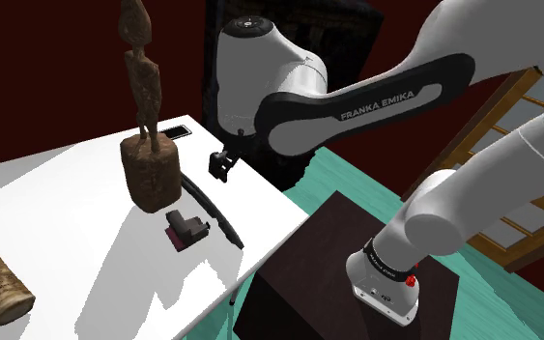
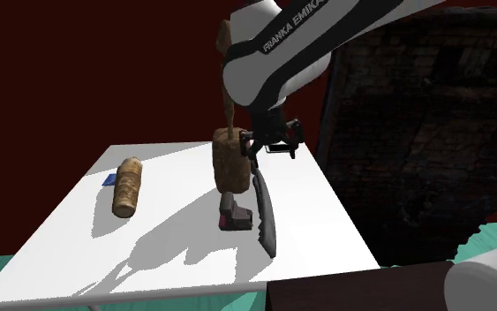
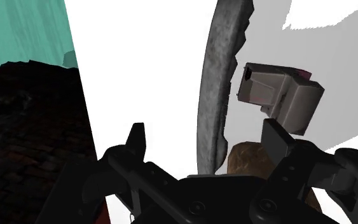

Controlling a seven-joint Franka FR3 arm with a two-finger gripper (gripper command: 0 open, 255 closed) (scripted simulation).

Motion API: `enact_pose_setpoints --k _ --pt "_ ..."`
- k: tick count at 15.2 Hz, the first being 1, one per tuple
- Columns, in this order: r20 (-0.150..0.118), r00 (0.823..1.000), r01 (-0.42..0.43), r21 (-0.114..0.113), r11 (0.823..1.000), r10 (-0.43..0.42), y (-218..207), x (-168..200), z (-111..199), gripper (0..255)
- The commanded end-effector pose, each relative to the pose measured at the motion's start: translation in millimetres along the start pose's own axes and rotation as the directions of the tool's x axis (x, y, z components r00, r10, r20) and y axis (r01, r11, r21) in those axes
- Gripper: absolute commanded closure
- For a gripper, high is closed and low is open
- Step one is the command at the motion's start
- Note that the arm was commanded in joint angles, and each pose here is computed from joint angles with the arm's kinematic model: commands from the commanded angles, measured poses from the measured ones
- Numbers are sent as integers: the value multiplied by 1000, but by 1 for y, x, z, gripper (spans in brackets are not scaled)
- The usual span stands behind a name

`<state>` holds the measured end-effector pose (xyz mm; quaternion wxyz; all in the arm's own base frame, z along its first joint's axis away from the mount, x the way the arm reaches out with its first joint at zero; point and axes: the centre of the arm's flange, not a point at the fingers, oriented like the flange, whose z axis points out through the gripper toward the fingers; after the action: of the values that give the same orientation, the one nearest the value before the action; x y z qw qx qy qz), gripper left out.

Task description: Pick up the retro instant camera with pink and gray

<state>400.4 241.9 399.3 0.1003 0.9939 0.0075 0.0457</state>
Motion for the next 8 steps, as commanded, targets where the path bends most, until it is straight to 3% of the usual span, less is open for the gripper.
enact_pose_setpoints --k 1,8 --pt "5 1000 -8 -5 1000 8 -23 4 18 0" --pt "25 999 -30 -30 999 30 -95 25 78 0"
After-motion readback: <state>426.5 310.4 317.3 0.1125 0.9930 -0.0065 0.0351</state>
